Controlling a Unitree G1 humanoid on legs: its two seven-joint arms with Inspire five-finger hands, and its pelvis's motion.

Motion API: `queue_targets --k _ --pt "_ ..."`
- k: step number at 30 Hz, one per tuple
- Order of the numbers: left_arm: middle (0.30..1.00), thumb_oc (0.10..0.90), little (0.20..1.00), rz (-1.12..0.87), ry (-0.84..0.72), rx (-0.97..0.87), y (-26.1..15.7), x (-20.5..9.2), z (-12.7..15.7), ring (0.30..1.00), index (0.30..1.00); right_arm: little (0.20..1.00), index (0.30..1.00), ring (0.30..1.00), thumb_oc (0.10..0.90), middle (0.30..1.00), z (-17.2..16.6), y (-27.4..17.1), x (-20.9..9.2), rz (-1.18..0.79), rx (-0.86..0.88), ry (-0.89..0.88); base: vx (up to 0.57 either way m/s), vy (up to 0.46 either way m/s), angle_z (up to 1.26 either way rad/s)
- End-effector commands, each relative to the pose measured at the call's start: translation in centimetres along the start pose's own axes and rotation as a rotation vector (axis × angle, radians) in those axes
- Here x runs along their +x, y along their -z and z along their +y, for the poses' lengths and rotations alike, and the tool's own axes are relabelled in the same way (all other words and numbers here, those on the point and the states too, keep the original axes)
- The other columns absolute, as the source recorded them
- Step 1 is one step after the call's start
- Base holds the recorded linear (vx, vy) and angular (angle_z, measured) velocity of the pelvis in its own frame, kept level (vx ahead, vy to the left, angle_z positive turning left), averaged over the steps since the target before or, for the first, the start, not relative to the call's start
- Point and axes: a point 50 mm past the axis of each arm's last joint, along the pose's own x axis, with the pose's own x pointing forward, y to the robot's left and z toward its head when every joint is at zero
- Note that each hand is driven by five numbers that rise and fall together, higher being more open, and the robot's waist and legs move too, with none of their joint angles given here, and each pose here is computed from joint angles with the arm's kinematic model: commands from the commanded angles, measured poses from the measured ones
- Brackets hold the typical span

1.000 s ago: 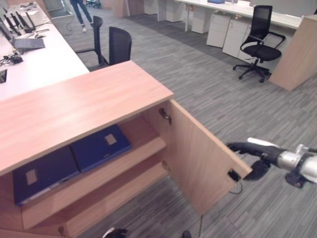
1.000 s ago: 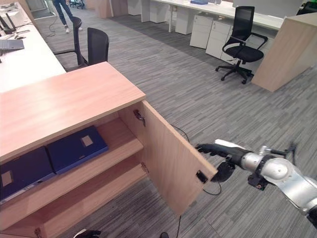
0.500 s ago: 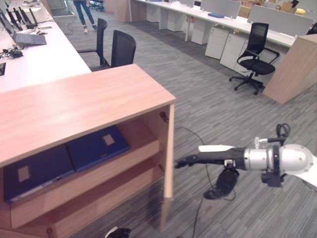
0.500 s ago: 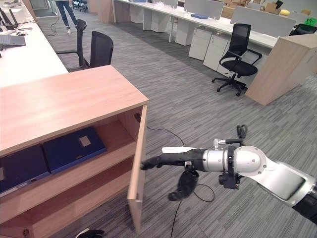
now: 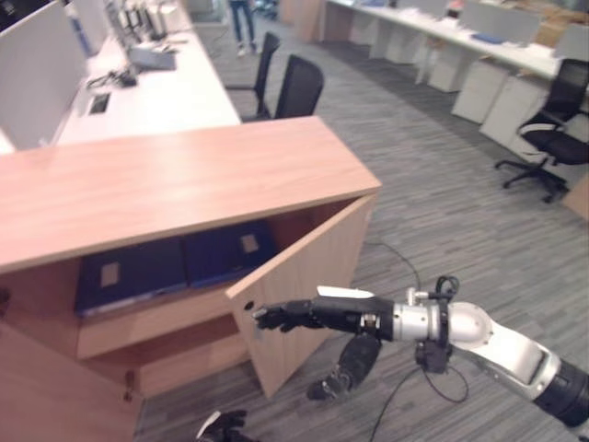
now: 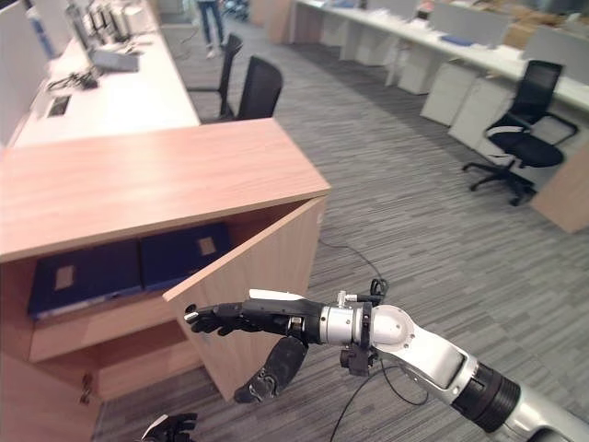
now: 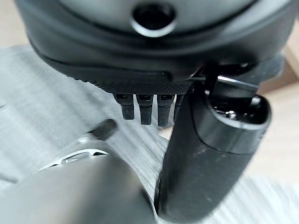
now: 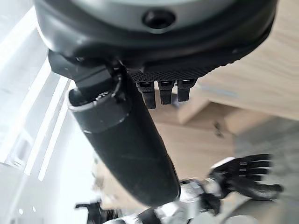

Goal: Put the empty folder in the office cabinet

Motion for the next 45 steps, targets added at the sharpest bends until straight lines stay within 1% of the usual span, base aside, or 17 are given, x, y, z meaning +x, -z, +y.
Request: queue_targets --k 1,9,10,13,15,16,17,21,23,30,33,36,40,42,43,44,45 --pt "0.900 0.800 0.900 0.075 -0.063 -0.056 2.4 -0.6 1.7 0.900 0.900 0.900 0.900 0.900 0.800 0.900 -1.8 -3.2 -0.3 -0.126 -0.149 0.094 -0.11 0.008 0.83" --pt "0.900 0.800 0.900 0.146 0.010 -0.017 4.0 -0.7 -0.4 0.900 0.900 0.900 0.900 0.900 0.800 0.900 -2.5 4.2 -4.3 0.166 -0.023 0.354 -0.03 0.143 0.97" --pt "0.900 0.800 0.900 0.136 0.032 0.079 4.0 -0.7 -0.9 0.900 0.900 0.900 0.900 0.900 0.800 0.900 -1.2 9.0 -6.1 0.361 0.052 0.437 0.03 0.233 1.35" --pt "0.900 0.800 0.900 0.121 0.036 0.108 4.0 -0.8 -1.4 0.900 0.900 0.900 0.900 0.900 0.800 0.900 0.5 13.6 -7.6 0.619 0.007 0.504 -0.03 0.318 0.90" --pt "0.900 0.800 0.900 0.122 0.035 0.108 4.0 -0.8 -1.3 0.900 0.900 0.900 0.900 0.900 0.800 0.900 0.5 13.6 -7.6 0.619 0.006 0.504 -0.04 0.235 0.61" --pt "0.900 0.800 0.900 0.131 0.016 0.099 4.4 -0.9 -1.6 0.900 0.900 0.900 0.900 0.900 0.800 0.900 2.5 17.7 -8.5 0.838 0.028 0.569 -0.06 0.276 0.38" --pt "0.900 0.800 0.900 0.132 0.012 0.101 4.4 -0.9 -1.4 0.900 0.900 0.900 0.900 0.900 0.800 0.900 2.6 17.8 -8.3 0.836 0.027 0.571 -0.08 0.345 0.20" --pt "0.900 0.800 0.900 0.177 -0.020 0.060 5.5 -1.2 -1.7 0.900 0.900 0.900 0.900 0.900 0.800 0.900 7.6 22.7 -8.7 1.050 0.267 0.675 -0.03 0.172 0.42" --pt "0.900 0.800 0.900 0.233 -0.040 0.042 6.8 -1.6 -1.6 0.900 0.900 0.900 0.900 0.900 0.800 0.900 12.5 25.0 -8.8 1.146 0.564 0.760 -0.04 0.145 0.21" --pt "0.900 0.800 0.900 0.347 -0.120 -0.114 9.5 -2.6 -0.9 0.900 0.900 0.900 0.900 0.900 0.800 0.900 19.1 26.1 -8.7 1.273 0.910 0.829 -0.01 0.057 0.47" --pt "0.900 0.800 0.900 0.373 -0.255 -0.388 10.9 -3.3 0.7 0.900 0.900 0.900 0.900 0.900 0.800 0.900 20.6 26.0 -8.3 1.268 1.032 0.869 0.03 0.028 0.37" --pt "0.900 0.800 0.900 0.379 -0.329 -0.499 11.6 -3.8 1.9 0.900 0.900 0.900 0.900 0.900 0.800 0.900 21.0 26.0 -8.3 1.263 1.085 0.900 0.03 0.021 0.17" --pt "0.900 0.800 0.900 0.316 -0.465 -0.541 11.2 -4.4 5.4 0.900 0.900 0.900 0.900 0.900 0.800 0.900 21.6 26.0 -8.4 1.277 1.138 0.925 0.02 0.019 -0.03" --pt "0.900 0.800 0.900 0.201 -0.598 -0.541 9.2 -4.7 9.7 0.900 0.900 0.900 0.900 0.900 0.800 0.900 21.7 26.0 -8.7 1.275 1.154 0.950 0.00 0.000 0.00" --pt "0.900 0.800 0.900 0.202 -0.600 -0.540 9.2 -4.8 9.8 0.900 0.900 0.900 0.900 0.900 0.800 0.900 21.7 26.0 -8.6 1.274 1.155 0.949 0.00 0.000 0.00" --pt "0.900 0.800 0.900 0.114 -0.694 -0.549 7.6 -5.4 13.1 0.900 0.900 0.900 0.900 0.900 0.800 0.900 21.6 26.1 -8.9 1.266 1.158 0.960 0.01 0.007 -0.03" --pt "0.900 0.800 0.900 0.114 -0.696 -0.549 7.6 -5.4 13.2 0.900 0.900 0.900 0.900 0.900 0.800 0.900 21.6 26.0 -8.8 1.265 1.159 0.959 0.01 0.005 -0.07"
